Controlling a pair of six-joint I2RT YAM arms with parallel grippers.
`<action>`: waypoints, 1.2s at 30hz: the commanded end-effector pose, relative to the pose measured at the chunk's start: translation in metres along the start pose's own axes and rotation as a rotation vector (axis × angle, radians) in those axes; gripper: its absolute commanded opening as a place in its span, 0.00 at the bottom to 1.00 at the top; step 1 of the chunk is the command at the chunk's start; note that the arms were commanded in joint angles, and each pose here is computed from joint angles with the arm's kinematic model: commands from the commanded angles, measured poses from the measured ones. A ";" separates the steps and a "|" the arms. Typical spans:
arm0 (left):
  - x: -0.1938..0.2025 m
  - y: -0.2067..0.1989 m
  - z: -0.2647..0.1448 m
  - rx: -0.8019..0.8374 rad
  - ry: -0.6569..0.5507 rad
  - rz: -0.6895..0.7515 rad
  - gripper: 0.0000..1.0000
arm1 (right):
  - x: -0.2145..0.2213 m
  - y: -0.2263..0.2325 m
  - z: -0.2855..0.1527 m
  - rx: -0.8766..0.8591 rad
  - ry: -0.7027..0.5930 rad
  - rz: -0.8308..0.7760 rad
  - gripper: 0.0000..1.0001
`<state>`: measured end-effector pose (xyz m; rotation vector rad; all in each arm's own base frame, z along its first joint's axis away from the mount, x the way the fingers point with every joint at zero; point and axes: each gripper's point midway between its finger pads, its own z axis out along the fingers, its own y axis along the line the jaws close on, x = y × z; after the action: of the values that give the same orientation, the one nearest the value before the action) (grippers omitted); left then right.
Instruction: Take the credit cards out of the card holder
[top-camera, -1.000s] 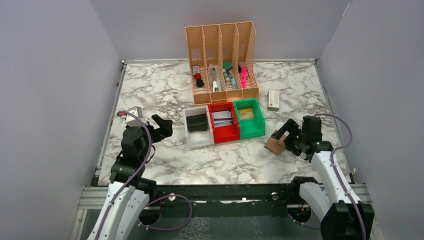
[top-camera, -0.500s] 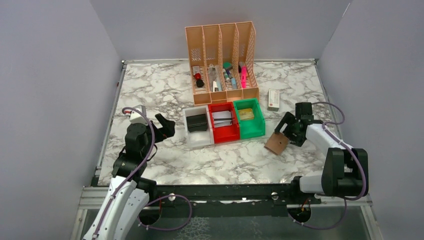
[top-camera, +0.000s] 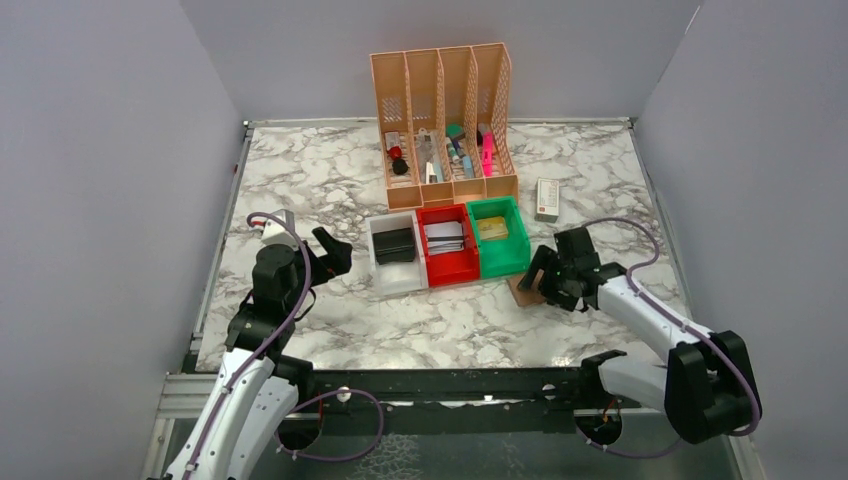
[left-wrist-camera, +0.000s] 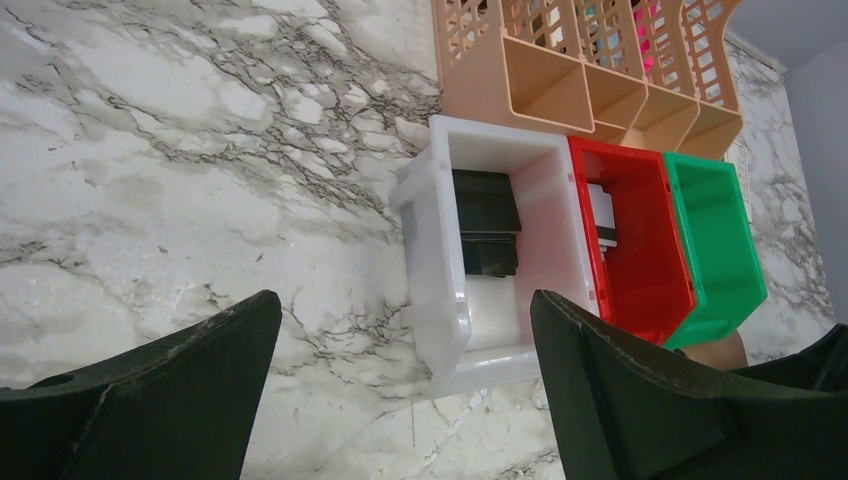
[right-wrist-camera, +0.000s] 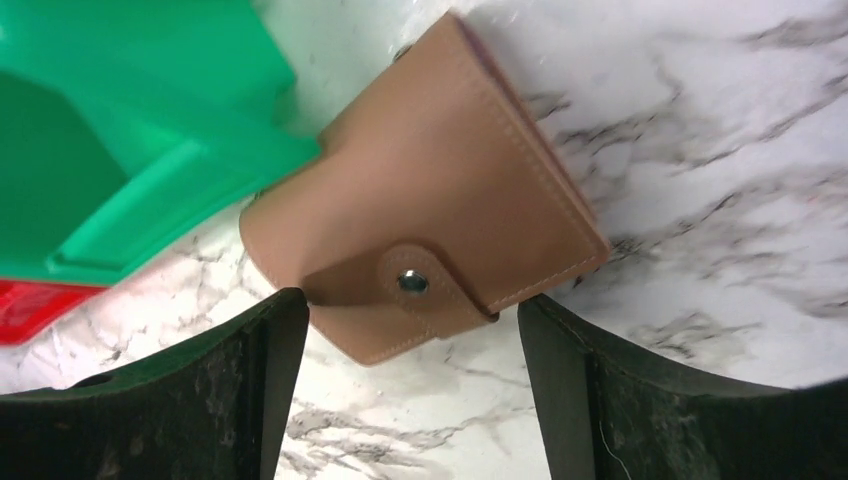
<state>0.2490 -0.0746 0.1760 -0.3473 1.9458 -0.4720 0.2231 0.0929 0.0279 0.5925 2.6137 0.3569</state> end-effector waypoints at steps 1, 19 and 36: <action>-0.001 -0.010 -0.003 0.039 0.013 -0.001 0.99 | 0.051 -0.007 -0.001 0.019 0.125 0.019 0.79; 0.004 -0.011 0.000 0.041 0.039 -0.003 0.99 | -0.070 -0.014 -0.045 0.378 -0.399 -0.042 0.89; 0.004 -0.014 -0.002 0.051 0.040 0.008 0.99 | -0.037 -0.014 0.031 0.377 -0.098 0.007 0.81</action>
<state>0.2477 -0.0840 0.1698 -0.3217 1.9824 -0.4994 0.2703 0.0525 0.0314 0.7235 2.4891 -0.2327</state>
